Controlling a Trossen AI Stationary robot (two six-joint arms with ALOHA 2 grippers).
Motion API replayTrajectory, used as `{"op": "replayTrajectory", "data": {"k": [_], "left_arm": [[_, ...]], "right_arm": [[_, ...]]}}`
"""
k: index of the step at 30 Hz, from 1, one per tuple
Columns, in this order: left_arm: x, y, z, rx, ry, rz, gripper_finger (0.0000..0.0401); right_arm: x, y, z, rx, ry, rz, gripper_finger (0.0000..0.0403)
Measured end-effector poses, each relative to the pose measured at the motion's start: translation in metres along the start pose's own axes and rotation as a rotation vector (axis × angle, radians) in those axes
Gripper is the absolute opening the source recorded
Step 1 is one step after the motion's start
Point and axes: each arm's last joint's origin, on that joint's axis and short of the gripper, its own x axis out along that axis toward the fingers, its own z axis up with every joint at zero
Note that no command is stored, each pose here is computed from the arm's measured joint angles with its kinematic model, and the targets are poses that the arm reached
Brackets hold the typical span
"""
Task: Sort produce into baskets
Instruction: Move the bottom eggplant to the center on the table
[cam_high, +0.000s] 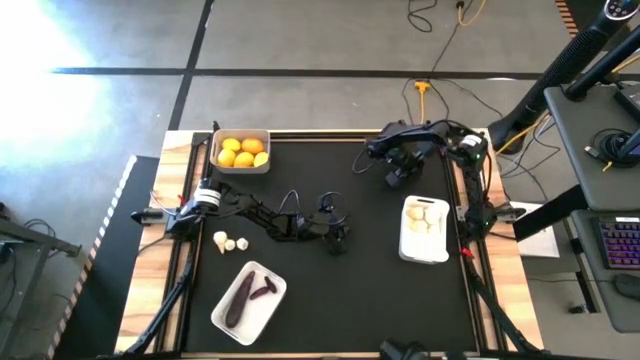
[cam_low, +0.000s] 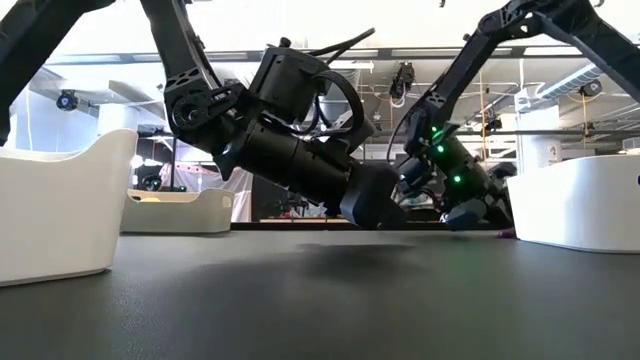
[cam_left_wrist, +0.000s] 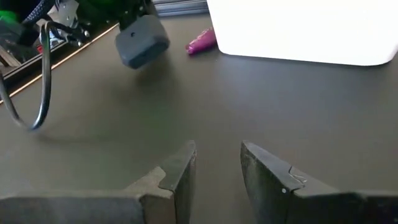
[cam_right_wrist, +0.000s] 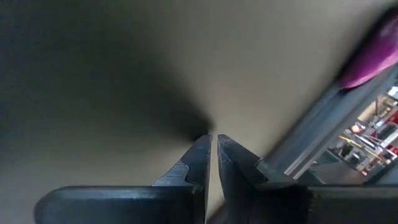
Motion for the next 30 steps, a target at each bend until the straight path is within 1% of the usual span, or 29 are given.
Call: {"op": "replayTrajectory", "data": {"k": [2, 8, 10, 13, 17, 19, 22, 24, 26, 30], "left_arm": [[0.0, 0.0, 0.0, -0.001, -0.002, 0.0, 0.011], [0.0, 0.0, 0.0, -0.001, -0.002, 0.0, 0.011], [0.0, 0.0, 0.0, -0.001, -0.002, 0.0, 0.011], [0.0, 0.0, 0.0, -0.001, -0.002, 0.0, 0.011], [0.0, 0.0, 0.001, -0.001, -0.003, 0.0, 0.011], [0.0, 0.0, 0.001, -0.002, -0.003, 0.0, 0.011], [0.0, 0.0, 0.001, -0.001, -0.003, 0.0, 0.011], [0.0, 0.0, 0.001, -0.002, -0.003, 0.0, 0.011], [0.0, 0.0, 0.001, -0.002, -0.003, 0.0, 0.011], [0.0, 0.0, 0.001, -0.002, -0.003, 0.0, 0.011]], "right_arm": [[-0.004, 0.01, -0.005, -0.021, -0.005, 0.012, 0.0027], [-0.012, 0.031, -0.016, -0.094, -0.038, -0.012, 0.0027], [-0.013, 0.032, -0.018, -0.113, -0.03, -0.014, 0.0027], [-0.013, 0.029, -0.023, -0.113, 0.031, -0.03, 0.0027], [-0.012, 0.023, -0.028, -0.071, 0.104, -0.056, 0.0027], [-0.011, 0.024, -0.029, -0.054, 0.131, -0.025, 0.0027], [-0.011, 0.029, -0.031, -0.053, 0.192, 0.098, 0.0027], [-0.012, 0.035, -0.031, -0.078, 0.186, 0.171, 0.0027], [-0.014, 0.04, -0.031, -0.109, 0.163, 0.2, 0.0027], [-0.02, 0.05, -0.033, -0.133, 0.117, 0.202, 0.0027]]}}
